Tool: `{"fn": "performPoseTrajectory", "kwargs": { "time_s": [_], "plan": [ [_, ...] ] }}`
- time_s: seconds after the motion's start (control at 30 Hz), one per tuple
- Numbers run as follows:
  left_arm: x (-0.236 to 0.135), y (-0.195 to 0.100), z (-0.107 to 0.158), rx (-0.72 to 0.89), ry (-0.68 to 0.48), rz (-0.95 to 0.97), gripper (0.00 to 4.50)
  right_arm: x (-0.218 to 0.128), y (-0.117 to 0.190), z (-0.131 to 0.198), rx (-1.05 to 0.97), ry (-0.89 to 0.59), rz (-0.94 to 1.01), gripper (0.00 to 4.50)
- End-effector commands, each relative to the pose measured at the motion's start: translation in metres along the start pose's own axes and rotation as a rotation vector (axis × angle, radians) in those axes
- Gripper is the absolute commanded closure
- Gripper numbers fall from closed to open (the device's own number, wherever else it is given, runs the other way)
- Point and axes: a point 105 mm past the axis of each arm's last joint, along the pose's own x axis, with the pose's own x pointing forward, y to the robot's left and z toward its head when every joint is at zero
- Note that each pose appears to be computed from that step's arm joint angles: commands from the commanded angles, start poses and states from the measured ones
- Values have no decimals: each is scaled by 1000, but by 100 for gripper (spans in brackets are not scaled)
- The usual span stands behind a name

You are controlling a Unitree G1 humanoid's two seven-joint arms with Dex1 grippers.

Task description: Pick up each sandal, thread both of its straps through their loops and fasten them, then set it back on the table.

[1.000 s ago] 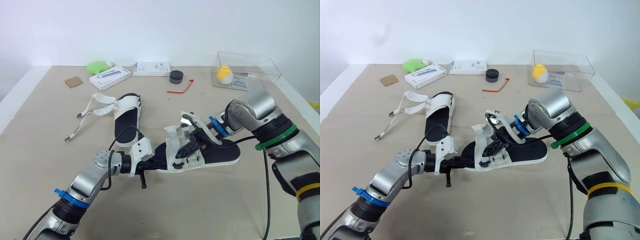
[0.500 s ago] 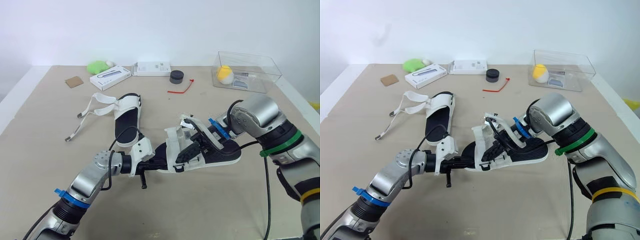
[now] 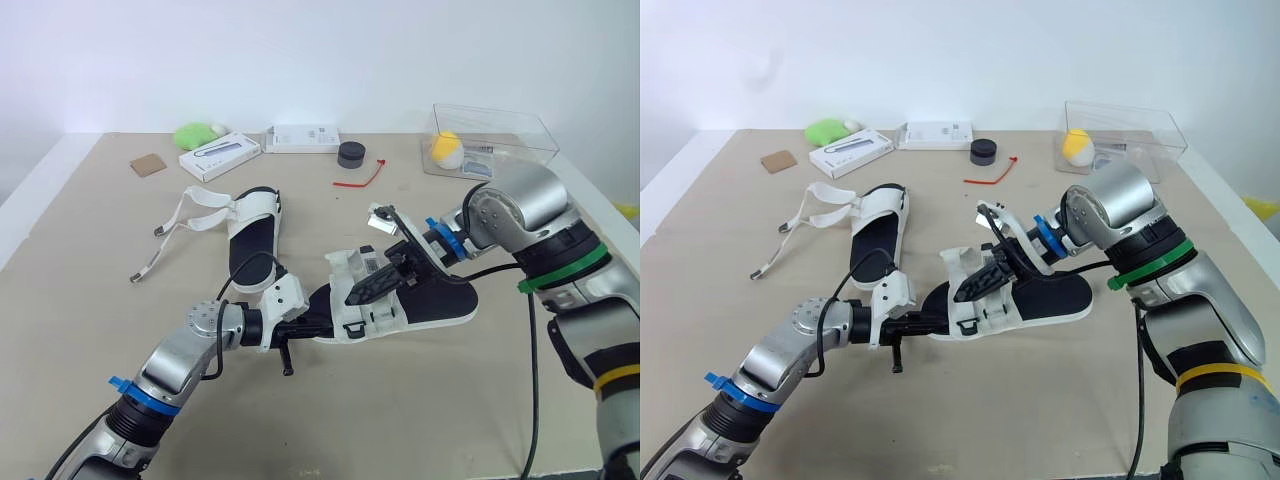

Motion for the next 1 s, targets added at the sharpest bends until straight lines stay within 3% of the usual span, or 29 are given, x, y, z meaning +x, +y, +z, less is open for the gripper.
{"fn": "performPoseTrajectory", "kwargs": {
  "time_s": [0.03,0.13,0.2,0.63,0.9,1.0],
  "plan": [
    [3,-6,-20,-60,60,-22,450,-8,2,13,-15,-51,-21,238],
    [3,-6,-20,-59,59,-22,450,-3,1,13,-11,-52,-21,392],
    [3,-6,-20,-58,59,-21,450,1,1,12,-7,-45,-19,443],
    [3,-7,-21,-58,62,-23,450,12,6,-28,-35,84,6,443],
    [3,-6,-21,-54,64,-27,450,1,22,-13,-123,-6,35,443],
    [3,-6,-21,-54,64,-29,450,-9,19,-15,-121,-21,19,344]
  ]
}}
